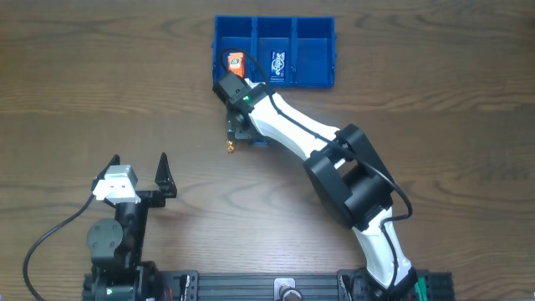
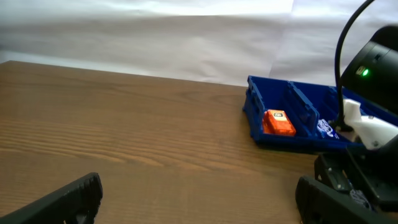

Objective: Sort Candies Into Trays

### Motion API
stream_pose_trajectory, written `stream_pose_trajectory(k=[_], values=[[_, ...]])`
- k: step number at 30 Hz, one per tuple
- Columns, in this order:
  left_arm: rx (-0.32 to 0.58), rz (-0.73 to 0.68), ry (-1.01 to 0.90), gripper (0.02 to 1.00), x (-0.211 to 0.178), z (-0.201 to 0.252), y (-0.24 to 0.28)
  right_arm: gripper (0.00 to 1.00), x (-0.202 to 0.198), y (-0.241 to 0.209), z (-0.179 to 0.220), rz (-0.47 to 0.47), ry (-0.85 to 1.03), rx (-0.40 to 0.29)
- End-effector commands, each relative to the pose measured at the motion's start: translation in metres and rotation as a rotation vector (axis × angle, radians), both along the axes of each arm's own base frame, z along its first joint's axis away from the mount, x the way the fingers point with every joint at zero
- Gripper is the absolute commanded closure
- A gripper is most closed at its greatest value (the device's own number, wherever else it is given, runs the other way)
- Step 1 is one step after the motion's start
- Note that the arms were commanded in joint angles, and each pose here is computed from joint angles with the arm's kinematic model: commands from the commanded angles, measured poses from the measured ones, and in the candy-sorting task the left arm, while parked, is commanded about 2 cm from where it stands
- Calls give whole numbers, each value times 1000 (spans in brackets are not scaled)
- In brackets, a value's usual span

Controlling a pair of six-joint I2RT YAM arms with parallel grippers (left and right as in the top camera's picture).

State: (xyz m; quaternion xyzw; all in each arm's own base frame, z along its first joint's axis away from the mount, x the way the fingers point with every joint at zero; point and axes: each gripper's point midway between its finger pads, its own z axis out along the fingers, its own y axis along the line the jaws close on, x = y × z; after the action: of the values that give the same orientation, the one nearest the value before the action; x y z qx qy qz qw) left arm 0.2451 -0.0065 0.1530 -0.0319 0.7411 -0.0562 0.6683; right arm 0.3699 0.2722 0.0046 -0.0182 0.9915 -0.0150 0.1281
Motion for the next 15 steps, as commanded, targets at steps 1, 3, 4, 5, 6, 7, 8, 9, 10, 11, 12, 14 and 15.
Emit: stream_pose_trajectory(k=[1, 3, 4, 5, 6, 7, 8, 9, 10, 11, 12, 14, 15], values=[[-5, 6, 54, 23, -1, -16, 1, 25, 2, -9, -7, -47, 19, -1], [-5, 6, 54, 20, -1, -16, 1, 95, 3, -11, -7, -51, 19, 0], [-5, 6, 54, 20, -1, -16, 1, 134, 4, -12, -7, -53, 19, 0], [-5, 6, 54, 23, -1, -16, 1, 165, 4, -12, -7, -55, 22, 3], [-5, 6, 54, 20, -1, -16, 1, 198, 4, -12, -7, -57, 27, 10], [-5, 6, 54, 20, -1, -16, 1, 233, 4, -12, -8, -59, 35, 22], [-5, 6, 54, 23, -1, -16, 1, 272, 5, -12, -8, -60, 42, 32], [-5, 6, 54, 23, -1, -16, 1, 329, 5, -12, -8, -61, 47, 38], [-5, 6, 54, 20, -1, -16, 1, 371, 5, -12, -8, -59, 47, 38], [-5, 6, 54, 20, -1, -16, 1, 428, 5, -12, -8, -57, 47, 37], [-5, 6, 54, 23, -1, -16, 1, 507, 5, -11, -8, -42, 48, 39], [-5, 6, 54, 20, -1, -16, 1, 621, 5, -9, -8, -33, 52, 50], [-5, 6, 54, 23, -1, -16, 1, 660, 5, -9, -8, -33, 51, 52]])
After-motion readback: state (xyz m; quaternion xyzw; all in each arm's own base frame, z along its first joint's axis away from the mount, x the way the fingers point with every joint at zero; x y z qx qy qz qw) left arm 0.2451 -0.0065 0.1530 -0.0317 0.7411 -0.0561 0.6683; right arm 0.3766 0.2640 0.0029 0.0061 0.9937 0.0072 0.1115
